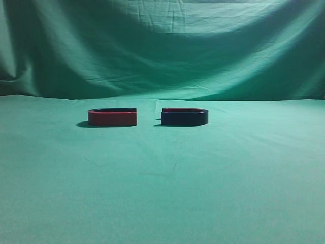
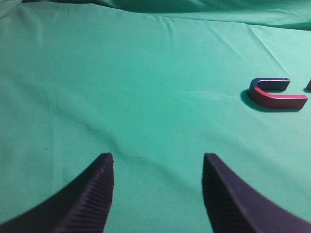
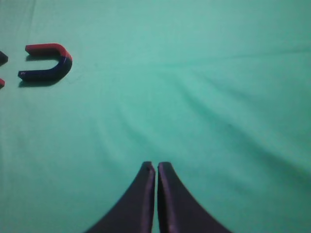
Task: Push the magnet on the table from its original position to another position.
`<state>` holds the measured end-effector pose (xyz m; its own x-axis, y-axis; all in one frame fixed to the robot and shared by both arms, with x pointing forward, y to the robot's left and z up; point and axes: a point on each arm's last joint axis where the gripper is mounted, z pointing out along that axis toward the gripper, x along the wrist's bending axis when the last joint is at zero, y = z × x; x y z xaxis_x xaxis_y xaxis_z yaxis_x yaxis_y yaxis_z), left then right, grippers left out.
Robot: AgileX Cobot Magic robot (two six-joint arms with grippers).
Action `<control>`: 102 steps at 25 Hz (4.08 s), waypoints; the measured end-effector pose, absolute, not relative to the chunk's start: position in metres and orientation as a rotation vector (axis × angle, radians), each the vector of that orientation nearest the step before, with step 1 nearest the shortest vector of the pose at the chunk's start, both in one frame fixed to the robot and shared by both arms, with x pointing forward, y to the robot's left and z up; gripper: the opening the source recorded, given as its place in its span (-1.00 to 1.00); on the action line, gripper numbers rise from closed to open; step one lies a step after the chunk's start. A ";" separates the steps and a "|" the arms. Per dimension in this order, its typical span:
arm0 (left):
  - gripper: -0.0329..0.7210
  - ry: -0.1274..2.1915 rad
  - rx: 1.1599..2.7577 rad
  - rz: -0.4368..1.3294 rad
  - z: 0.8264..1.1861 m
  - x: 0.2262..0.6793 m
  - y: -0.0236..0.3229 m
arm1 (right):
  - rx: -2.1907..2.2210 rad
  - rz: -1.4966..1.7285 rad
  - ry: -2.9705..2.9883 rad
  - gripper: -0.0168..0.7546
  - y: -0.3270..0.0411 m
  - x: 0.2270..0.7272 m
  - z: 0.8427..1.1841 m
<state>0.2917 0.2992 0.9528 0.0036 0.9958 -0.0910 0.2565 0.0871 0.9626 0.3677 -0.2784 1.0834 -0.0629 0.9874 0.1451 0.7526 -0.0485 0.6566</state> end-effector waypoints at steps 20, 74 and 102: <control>0.07 1.426 1.334 0.997 0.953 0.292 0.299 | 1.782 0.680 2.217 -0.96 -0.236 0.438 1.079; 0.07 1.426 1.334 0.997 0.953 0.292 0.299 | 2.009 0.531 2.400 -0.96 -0.112 0.657 0.937; 0.07 1.426 1.334 0.997 0.953 0.292 0.299 | 1.608 0.870 2.332 -0.96 -0.108 0.615 1.167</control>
